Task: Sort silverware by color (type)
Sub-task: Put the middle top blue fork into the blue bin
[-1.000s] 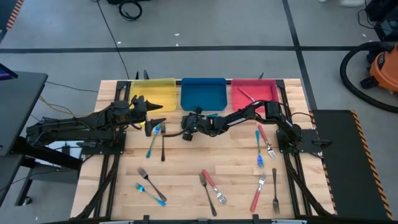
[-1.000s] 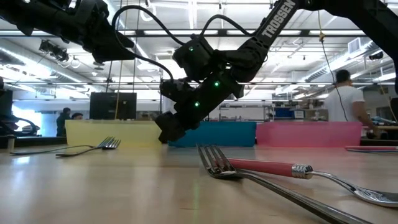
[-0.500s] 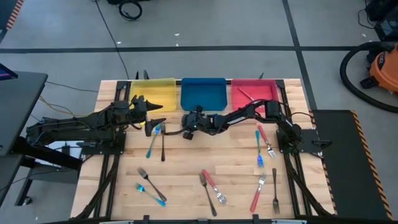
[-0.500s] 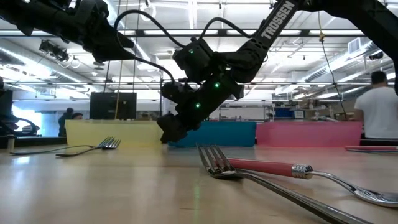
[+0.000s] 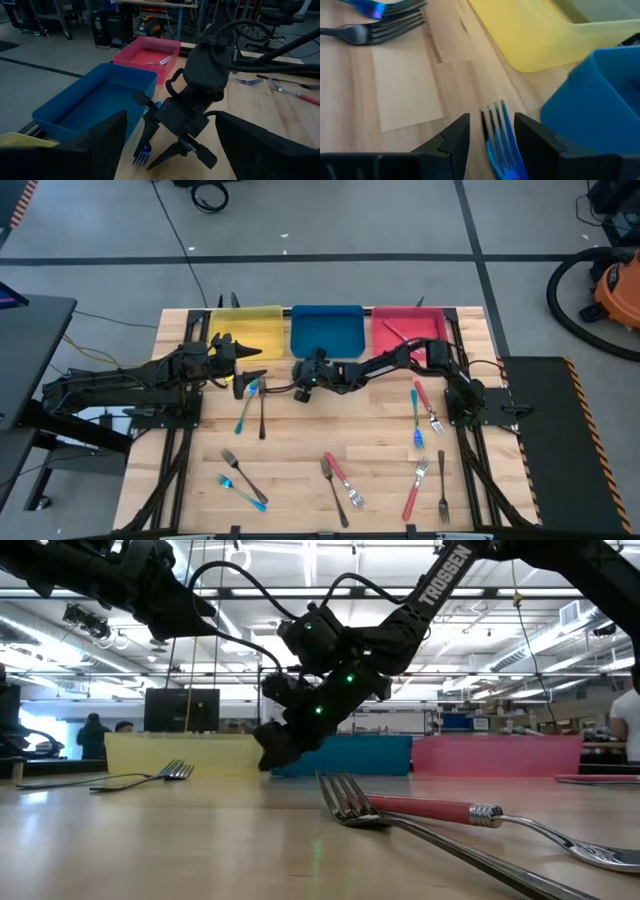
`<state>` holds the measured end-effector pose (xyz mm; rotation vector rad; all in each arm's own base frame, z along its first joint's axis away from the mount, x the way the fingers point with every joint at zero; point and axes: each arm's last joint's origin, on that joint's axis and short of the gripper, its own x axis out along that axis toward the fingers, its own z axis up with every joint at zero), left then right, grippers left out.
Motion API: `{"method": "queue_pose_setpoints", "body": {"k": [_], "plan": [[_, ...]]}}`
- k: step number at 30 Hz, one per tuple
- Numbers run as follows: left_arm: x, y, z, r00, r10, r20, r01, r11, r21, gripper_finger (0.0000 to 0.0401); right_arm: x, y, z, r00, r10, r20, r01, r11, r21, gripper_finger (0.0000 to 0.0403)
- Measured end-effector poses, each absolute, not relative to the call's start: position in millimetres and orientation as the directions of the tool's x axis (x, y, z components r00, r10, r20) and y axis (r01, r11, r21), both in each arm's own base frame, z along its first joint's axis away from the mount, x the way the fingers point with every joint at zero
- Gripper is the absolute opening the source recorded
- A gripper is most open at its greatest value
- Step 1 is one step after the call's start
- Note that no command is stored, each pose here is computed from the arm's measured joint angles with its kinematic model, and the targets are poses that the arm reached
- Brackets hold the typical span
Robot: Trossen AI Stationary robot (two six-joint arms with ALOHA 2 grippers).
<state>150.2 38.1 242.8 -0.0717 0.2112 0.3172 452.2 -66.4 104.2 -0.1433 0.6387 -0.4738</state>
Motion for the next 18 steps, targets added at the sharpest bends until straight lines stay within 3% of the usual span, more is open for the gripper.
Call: {"method": "queue_pose_setpoints", "body": {"k": [10,18], "plan": [[150.2,38.1,242.8,0.928,0.302,-0.217,-0.317,0.948,-0.037,0.0306,452.8,-69.8,99.9,0.699,-0.475,-0.534,0.384,0.880,-0.280,0.0155],[150.2,38.1,243.0,0.928,0.302,-0.217,-0.317,0.948,-0.037,0.0306,459.0,-69.4,87.6,0.692,-0.473,-0.545,0.375,0.881,-0.289,0.0100]]}}
